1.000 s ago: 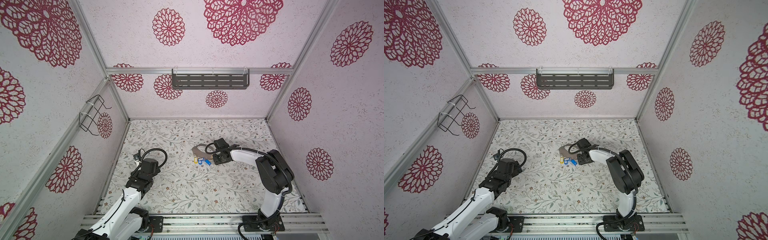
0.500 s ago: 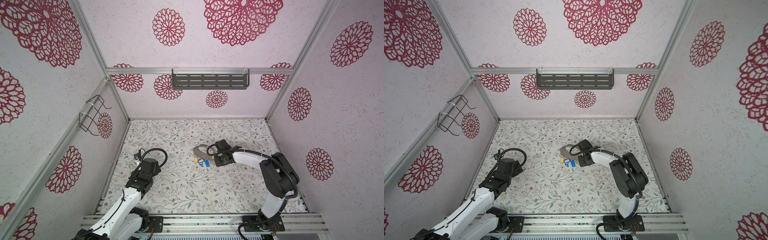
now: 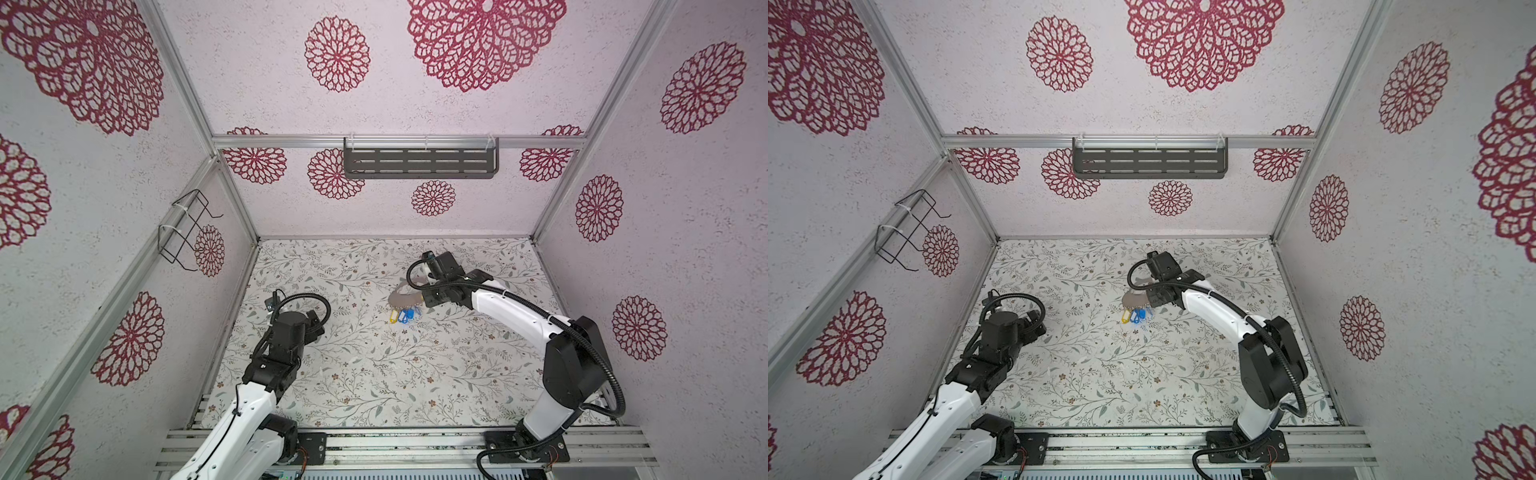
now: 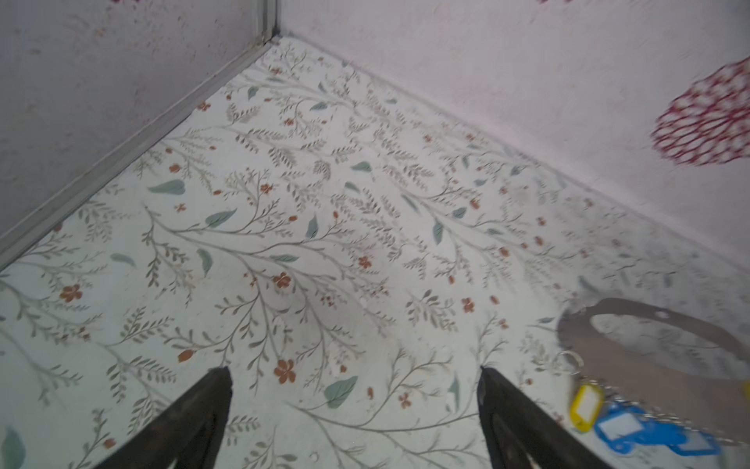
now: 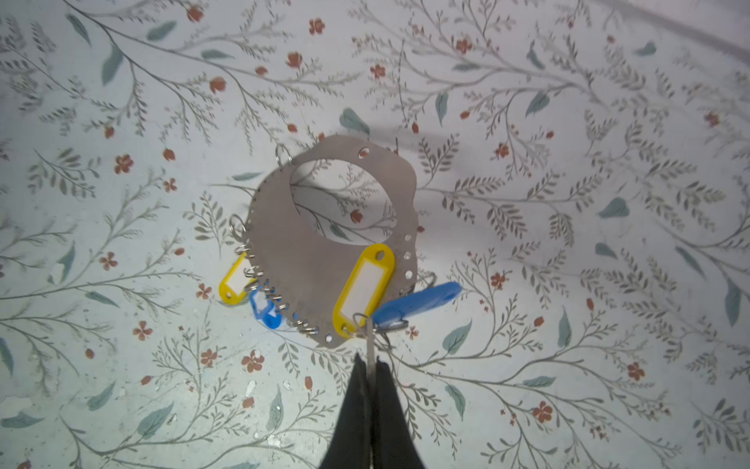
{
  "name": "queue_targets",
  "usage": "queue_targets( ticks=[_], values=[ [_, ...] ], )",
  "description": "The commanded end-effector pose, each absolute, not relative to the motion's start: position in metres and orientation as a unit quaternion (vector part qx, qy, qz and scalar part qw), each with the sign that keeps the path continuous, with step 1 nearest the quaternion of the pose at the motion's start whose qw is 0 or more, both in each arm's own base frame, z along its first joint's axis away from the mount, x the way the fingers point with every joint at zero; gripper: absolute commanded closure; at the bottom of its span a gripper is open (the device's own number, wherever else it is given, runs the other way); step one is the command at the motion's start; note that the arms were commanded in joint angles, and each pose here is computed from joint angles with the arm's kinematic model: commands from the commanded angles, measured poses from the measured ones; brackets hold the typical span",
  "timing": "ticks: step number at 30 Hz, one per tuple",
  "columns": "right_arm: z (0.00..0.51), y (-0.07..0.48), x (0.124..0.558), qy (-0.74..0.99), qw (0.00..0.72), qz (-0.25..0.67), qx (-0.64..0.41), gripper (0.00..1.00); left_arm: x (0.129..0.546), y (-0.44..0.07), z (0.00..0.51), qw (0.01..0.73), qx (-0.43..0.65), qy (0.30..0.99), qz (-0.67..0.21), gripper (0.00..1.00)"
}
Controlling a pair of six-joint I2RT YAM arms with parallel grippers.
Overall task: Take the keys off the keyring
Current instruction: 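Grasp the grey ring plate edge with the right gripper and lift it, then raise the held ring plate toward the left gripper while the left gripper approaches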
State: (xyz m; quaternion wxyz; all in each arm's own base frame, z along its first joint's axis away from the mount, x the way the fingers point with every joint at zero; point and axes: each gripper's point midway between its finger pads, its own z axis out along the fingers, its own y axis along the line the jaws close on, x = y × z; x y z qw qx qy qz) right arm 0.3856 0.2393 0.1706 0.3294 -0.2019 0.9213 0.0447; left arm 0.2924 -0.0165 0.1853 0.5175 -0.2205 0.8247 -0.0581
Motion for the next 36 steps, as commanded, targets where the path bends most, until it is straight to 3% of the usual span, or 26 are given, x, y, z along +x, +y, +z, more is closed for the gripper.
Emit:
queue_targets(
  ticks=[1,7,10,15,21,36],
  values=[
    [0.231,0.244,0.398,0.889,0.396,0.033,-0.227,1.0,0.302,-0.035,0.246,0.584,-0.194,0.776,-0.138,0.03],
    [0.31,0.284,0.389,0.83,0.475,0.089,-0.277,1.0,0.318,-0.072,0.303,0.577,-0.119,0.783,-0.199,0.01],
    [0.35,0.305,0.37,0.786,0.524,0.149,-0.293,1.0,0.326,-0.104,0.323,0.557,-0.072,0.783,-0.267,0.11],
    [0.382,0.315,0.347,0.742,0.555,0.224,-0.303,1.0,0.333,-0.138,0.339,0.577,-0.01,0.756,-0.311,0.41],
    [0.406,0.321,0.319,0.712,0.553,0.301,-0.311,1.0,0.328,-0.156,0.34,0.634,0.044,0.704,-0.316,0.57],
    [0.405,0.319,0.312,0.717,0.544,0.324,-0.293,1.0,0.308,-0.196,0.334,0.651,0.122,0.7,-0.265,0.59]
  ],
)
